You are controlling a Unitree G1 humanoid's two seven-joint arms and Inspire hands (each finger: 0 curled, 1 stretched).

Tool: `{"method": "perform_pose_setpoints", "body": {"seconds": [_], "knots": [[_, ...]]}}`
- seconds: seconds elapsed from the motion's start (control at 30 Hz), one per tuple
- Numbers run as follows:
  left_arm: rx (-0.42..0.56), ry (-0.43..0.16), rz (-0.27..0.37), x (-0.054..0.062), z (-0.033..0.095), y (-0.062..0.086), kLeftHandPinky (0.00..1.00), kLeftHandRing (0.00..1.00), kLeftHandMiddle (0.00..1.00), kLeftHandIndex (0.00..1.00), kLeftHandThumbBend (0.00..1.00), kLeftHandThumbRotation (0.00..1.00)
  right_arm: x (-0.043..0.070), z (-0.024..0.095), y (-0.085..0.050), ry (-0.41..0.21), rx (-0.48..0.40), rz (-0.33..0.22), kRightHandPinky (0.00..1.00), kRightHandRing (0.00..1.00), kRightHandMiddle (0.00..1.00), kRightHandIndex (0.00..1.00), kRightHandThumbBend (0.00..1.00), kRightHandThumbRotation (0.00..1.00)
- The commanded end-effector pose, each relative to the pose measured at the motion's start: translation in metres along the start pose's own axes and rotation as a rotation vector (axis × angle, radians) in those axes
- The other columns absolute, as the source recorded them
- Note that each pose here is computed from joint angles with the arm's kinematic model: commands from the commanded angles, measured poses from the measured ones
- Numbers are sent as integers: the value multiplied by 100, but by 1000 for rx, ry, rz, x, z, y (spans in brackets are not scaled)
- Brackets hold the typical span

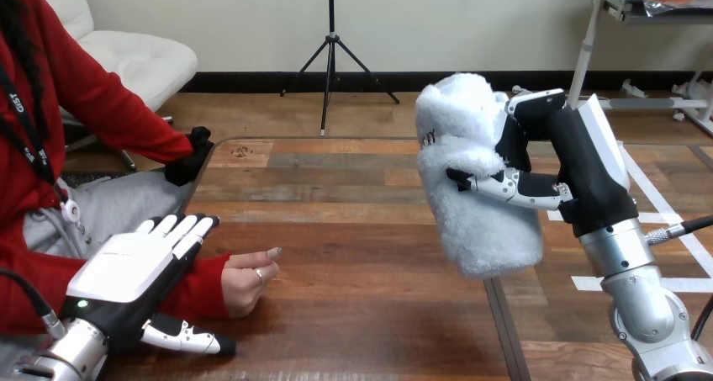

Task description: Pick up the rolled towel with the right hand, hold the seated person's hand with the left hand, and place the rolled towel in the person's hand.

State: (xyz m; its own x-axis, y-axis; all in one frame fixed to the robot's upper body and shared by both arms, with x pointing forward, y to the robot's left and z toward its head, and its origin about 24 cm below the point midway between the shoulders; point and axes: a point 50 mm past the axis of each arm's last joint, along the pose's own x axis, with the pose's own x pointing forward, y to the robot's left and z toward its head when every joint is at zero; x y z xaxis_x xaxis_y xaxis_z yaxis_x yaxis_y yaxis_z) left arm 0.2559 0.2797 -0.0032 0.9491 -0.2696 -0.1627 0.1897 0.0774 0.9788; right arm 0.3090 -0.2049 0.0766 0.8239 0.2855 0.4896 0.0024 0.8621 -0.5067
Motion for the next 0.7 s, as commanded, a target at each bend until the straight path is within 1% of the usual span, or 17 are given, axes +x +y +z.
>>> {"method": "perform_pose_setpoints", "body": {"seconds": [0.0, 0.37, 0.57, 0.67], "knots": [[53, 23, 40, 12, -7, 12, 100, 100, 100, 100, 100, 60, 16, 16, -11, -107, -9, -45, 5, 8, 11, 10, 52, 0], [72, 60, 58, 13, -9, 3, 100, 100, 100, 100, 100, 61, 14, 20, -12, -124, -6, -47, 5, 8, 11, 10, 53, 0], [71, 80, 79, 13, -10, -1, 97, 99, 99, 100, 100, 57, 13, 22, -12, -133, -3, -49, 5, 8, 11, 10, 53, 0], [74, 87, 85, 13, -10, -3, 95, 98, 97, 99, 100, 54, 13, 23, -13, -137, -2, -52, 5, 8, 11, 10, 53, 0]]}}
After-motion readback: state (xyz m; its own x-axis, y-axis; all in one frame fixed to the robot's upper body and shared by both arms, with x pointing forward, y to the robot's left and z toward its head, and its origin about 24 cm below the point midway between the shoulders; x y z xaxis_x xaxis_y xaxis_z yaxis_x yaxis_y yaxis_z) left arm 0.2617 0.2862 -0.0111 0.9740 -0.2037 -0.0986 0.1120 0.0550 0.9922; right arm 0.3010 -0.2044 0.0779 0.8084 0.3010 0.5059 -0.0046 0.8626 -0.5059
